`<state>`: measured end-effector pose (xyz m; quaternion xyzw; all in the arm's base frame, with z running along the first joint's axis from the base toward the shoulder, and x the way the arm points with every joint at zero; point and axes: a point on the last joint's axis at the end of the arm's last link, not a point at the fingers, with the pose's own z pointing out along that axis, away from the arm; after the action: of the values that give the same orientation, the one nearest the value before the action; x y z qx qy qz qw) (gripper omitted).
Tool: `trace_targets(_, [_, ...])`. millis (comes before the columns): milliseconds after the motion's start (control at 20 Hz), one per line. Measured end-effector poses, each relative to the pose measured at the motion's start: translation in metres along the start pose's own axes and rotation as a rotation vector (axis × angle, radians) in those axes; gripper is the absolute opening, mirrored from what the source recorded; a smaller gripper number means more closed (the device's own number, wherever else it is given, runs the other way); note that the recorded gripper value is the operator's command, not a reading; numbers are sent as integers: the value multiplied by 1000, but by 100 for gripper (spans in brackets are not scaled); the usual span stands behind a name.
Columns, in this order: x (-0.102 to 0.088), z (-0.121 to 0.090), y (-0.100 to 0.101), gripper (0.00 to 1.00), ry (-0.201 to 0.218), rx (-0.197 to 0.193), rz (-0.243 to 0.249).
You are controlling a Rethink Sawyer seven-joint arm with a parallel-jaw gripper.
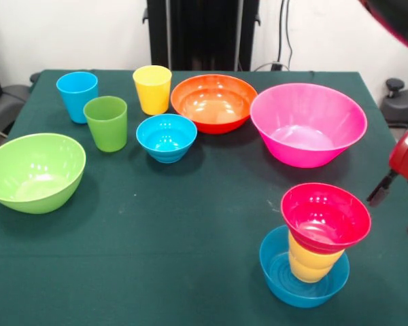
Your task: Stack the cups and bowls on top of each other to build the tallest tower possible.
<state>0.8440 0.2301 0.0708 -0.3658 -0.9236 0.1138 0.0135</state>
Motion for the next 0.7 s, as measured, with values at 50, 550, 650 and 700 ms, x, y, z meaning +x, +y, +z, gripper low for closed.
trace_targets(50, [1,-3,1,100,0,-1,-1])
trace_targets(550, [7,-36,4,100,-39,12,0])
trace_targets(650, [8,-46,1,100,-52,11,15])
trace_targets(700, [9,-53,-1,100,-62,8,25])
